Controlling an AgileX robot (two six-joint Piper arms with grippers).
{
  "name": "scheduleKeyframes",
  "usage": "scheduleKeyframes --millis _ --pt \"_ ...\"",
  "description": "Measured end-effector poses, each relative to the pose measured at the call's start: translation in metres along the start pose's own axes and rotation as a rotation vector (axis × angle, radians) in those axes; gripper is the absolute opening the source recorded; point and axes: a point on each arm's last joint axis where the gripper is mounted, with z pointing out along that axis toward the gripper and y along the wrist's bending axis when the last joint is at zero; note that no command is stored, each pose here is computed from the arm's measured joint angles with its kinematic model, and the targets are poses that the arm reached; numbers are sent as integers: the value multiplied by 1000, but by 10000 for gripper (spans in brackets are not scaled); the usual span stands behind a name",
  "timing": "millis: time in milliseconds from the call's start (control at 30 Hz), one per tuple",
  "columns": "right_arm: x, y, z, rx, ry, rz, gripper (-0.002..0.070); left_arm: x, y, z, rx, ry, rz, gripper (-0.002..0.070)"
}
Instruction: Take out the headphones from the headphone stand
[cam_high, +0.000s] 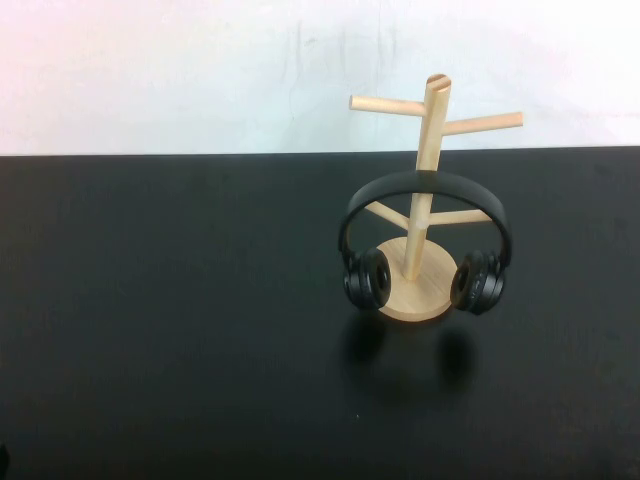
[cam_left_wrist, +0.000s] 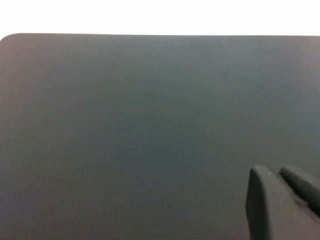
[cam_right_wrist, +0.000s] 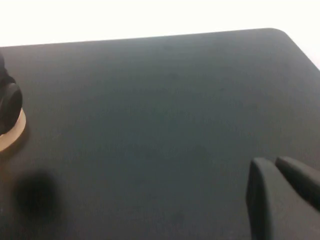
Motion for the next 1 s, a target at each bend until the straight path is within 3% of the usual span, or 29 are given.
scheduleKeyframes --millis 300,867,1000 --pt "-19 2 -2 -23 -215 -5 -6 0 0 0 0 0 0 2" --pt "-19 2 -2 -24 -213 0 -6 0 0 0 0 0 0 2" --pt "-20 2 -2 -40 -219 139 -6 0 0 0 0 0 0 2"
